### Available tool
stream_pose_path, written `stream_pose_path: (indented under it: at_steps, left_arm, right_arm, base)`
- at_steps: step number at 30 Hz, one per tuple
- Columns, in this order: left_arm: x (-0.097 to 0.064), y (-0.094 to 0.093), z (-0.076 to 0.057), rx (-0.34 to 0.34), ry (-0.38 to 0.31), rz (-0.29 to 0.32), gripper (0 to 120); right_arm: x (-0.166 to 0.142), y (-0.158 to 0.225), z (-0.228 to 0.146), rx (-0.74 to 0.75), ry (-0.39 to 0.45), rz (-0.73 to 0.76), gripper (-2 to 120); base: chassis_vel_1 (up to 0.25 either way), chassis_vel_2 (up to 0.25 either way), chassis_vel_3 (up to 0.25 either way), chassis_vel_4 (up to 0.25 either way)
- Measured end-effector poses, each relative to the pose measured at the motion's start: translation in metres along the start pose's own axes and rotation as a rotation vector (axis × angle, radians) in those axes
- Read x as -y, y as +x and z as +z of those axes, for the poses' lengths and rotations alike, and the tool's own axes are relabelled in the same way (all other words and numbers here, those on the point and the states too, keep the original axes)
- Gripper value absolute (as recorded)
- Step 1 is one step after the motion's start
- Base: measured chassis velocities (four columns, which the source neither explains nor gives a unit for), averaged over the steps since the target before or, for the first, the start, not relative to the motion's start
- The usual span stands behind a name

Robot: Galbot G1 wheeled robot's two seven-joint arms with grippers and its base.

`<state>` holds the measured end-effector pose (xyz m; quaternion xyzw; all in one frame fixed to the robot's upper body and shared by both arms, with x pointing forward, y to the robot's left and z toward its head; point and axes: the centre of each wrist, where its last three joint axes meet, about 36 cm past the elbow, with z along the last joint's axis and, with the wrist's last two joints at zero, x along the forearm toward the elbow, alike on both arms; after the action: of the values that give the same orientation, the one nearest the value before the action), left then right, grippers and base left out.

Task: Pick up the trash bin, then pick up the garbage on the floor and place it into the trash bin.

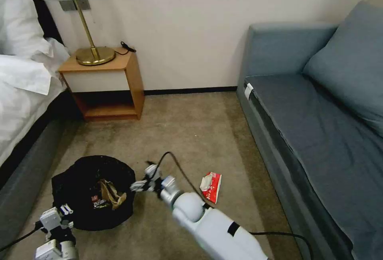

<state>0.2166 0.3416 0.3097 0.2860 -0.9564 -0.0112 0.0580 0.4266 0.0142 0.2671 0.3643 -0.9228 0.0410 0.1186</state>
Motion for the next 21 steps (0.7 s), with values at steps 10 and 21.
stream_pose_path:
  at_steps: [10,21]
  left_arm:
    - [0.005,-0.004,0.003,-0.002,-0.003,0.009,3]
    - [0.004,-0.004,0.008,-0.015,-0.008,0.010,3]
  right_arm:
    - [0.039,-0.004,0.063,-0.305,0.167,0.490,100]
    - [0.069,-0.005,0.096,-0.479,0.159,0.677,100]
  base:
    - [0.000,0.000,0.000,0.000]
    - [0.000,0.000,0.000,0.000]
